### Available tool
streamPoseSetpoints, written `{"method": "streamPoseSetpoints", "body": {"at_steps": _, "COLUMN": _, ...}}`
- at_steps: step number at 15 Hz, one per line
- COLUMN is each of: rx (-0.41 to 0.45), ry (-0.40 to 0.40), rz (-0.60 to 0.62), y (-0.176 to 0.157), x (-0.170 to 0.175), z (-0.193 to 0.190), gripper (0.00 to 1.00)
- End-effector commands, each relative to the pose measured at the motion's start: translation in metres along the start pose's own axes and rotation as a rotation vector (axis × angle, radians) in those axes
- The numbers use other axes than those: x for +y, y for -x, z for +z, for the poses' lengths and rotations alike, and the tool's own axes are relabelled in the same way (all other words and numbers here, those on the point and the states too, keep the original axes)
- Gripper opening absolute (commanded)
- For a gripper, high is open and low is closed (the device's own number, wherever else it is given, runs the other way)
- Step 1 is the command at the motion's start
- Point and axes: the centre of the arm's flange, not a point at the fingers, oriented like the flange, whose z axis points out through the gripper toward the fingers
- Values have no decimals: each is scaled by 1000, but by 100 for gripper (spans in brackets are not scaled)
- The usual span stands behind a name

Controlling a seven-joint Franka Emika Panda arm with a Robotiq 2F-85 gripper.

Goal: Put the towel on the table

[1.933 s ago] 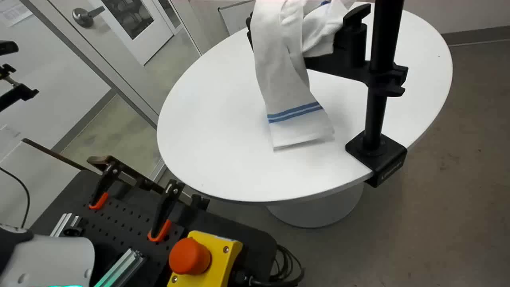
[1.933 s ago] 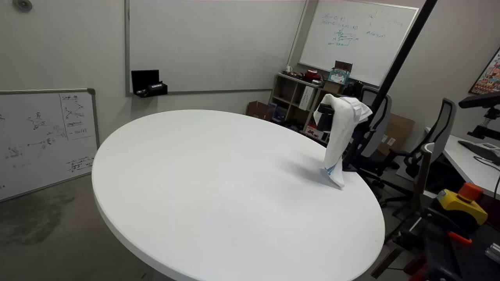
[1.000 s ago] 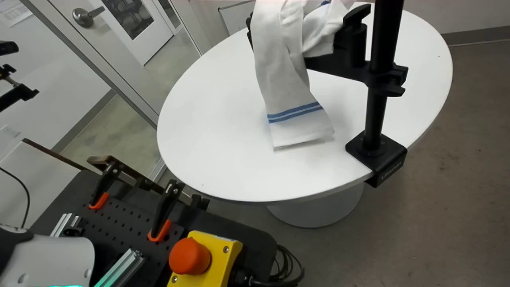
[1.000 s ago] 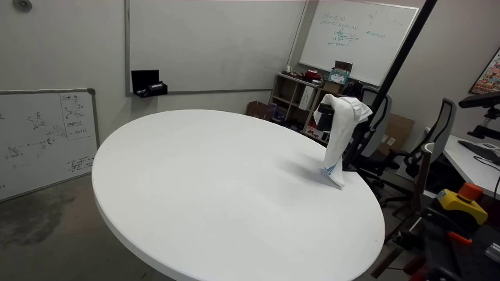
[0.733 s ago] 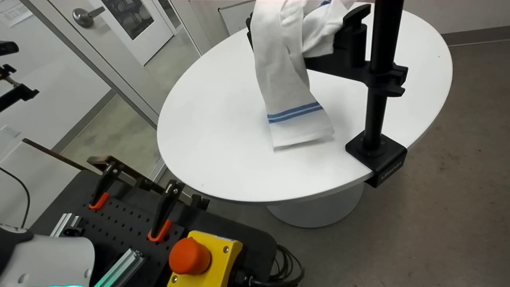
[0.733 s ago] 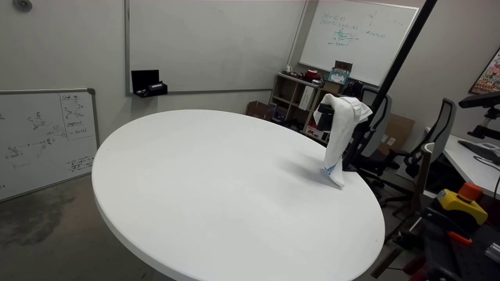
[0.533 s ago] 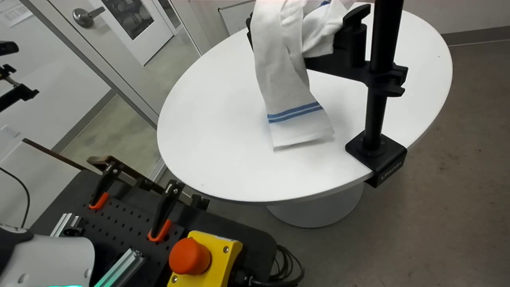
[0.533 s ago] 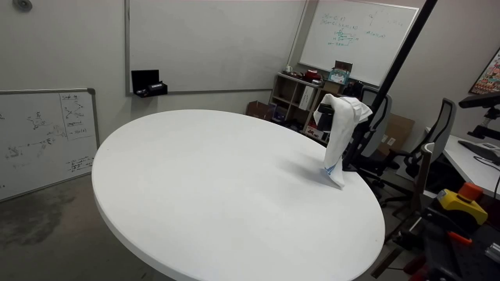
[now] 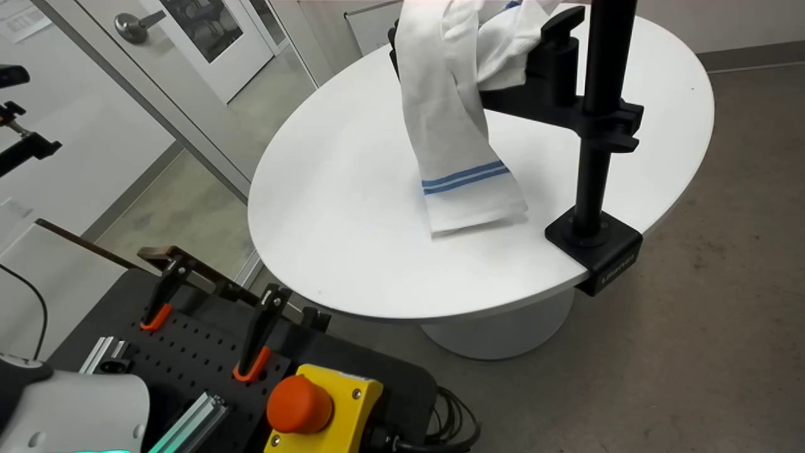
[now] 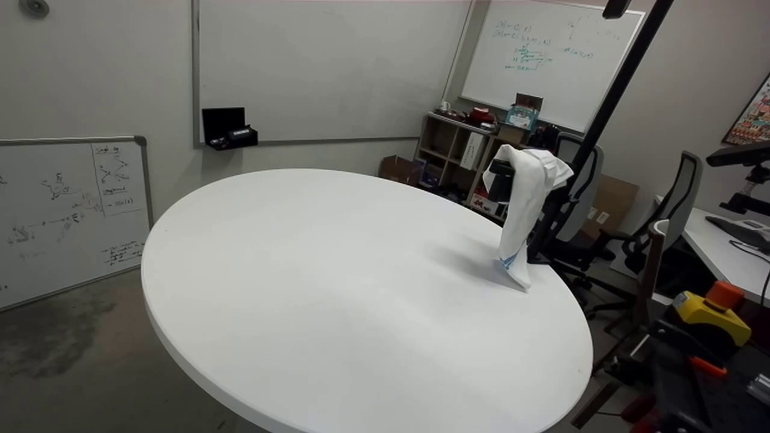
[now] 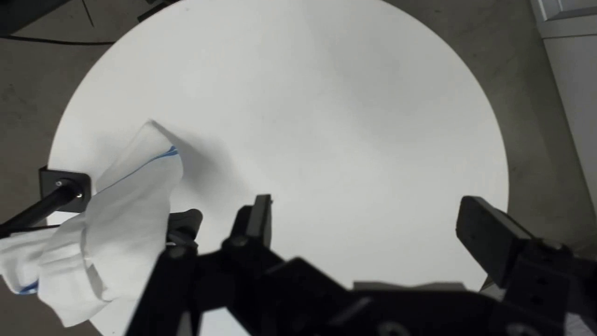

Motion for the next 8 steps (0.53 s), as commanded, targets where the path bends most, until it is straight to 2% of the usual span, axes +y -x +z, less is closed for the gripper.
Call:
{"method": "streamPoseSetpoints", "body": {"at_steps": 1, "rx": 39, "ry": 65, "rz": 76, "y": -32, "x": 26, "z": 14, "gripper": 100}}
{"method": "streamPoseSetpoints", "body": {"at_steps": 6, "rx": 98, "ry": 207, "rz": 64, "y": -65, "x": 80, "z": 24, "gripper": 100}}
{"method": "streamPoseSetpoints", "body": {"at_steps": 8, "rx": 80, "ry": 246, "rz": 35, "y": -74, "x": 96, "z": 29, "gripper": 100}}
